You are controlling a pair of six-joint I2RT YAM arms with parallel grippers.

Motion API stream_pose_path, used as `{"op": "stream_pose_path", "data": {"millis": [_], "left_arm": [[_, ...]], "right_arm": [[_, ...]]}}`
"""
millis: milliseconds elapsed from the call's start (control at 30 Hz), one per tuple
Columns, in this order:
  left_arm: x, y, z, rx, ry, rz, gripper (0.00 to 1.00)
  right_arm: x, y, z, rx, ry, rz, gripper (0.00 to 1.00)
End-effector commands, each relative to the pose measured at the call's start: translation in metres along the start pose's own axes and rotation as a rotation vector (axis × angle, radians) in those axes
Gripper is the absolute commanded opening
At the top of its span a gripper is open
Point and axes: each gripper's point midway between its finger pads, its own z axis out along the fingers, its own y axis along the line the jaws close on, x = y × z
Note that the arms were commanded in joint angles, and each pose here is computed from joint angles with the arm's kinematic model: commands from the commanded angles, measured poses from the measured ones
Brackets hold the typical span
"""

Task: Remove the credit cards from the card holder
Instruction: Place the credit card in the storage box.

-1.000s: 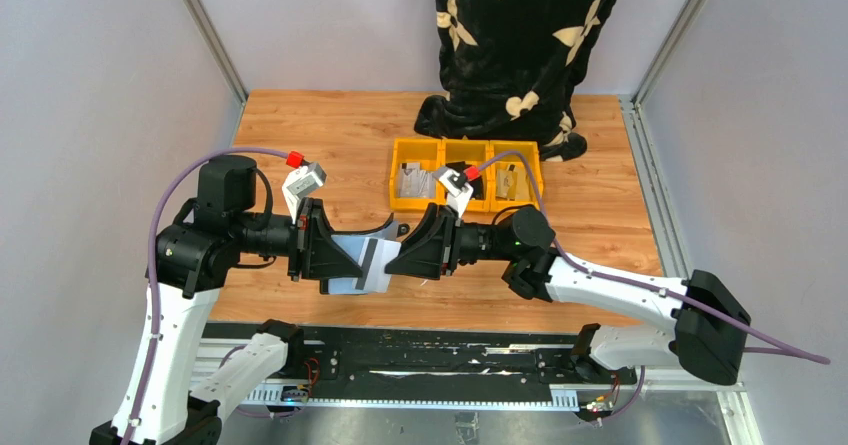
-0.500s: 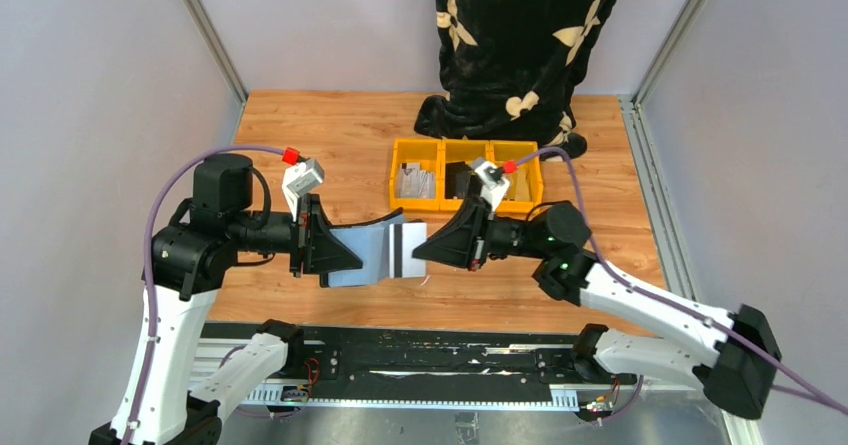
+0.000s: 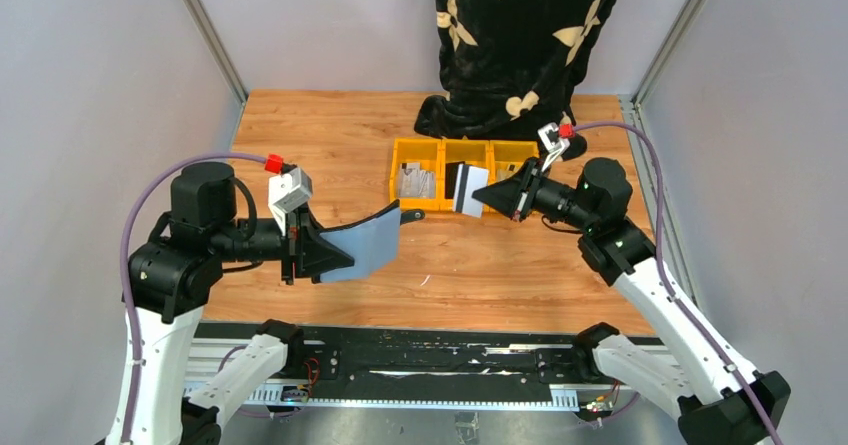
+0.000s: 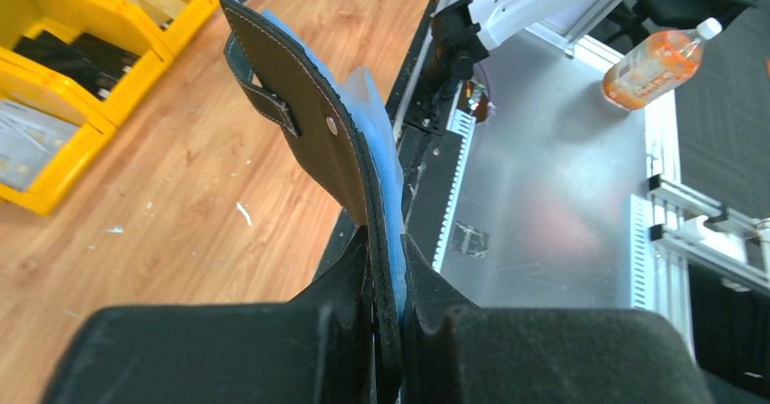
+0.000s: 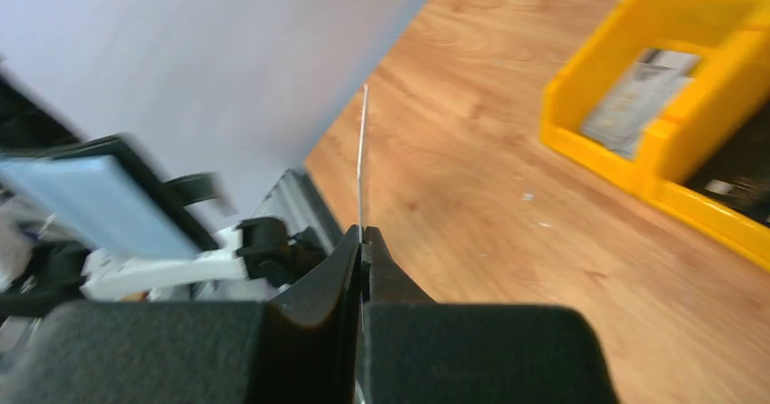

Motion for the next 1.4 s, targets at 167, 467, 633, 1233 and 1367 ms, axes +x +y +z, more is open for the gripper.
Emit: {"op": "stream_pose_path", "data": {"millis": [167,467,633,1233,1367], "left_arm": [[-0.008,-0.022,-0.012,0.030,-0.047,0.198,0.00],[-0.006,-0.051,-0.028,0.045,-0.113,0.482,0.00],[-0.004,-0.066,-0.038,0.037,-0.156,0.740,0.00],[0.011,-0.023,-0.057,-0.265,-0.027,1.452,0.00],[0.016,-0.024,-0.054,-0.247,-0.032,1.482,0.00]], "right_arm": [[0.015,-0.111,0.041,0.299,0.122,0.062,0.00],[0.044,-0.172,0.162,0.355,0.298,0.053,0.00],[0.075,-0.199,0.203,0.387,0.365,0.049,0.00],[0.009,0.004,0.171,-0.006,0.155,-0.469,0.66],[0.037,0.074,0.138,-0.235,0.094,-0.684,0.70]]}}
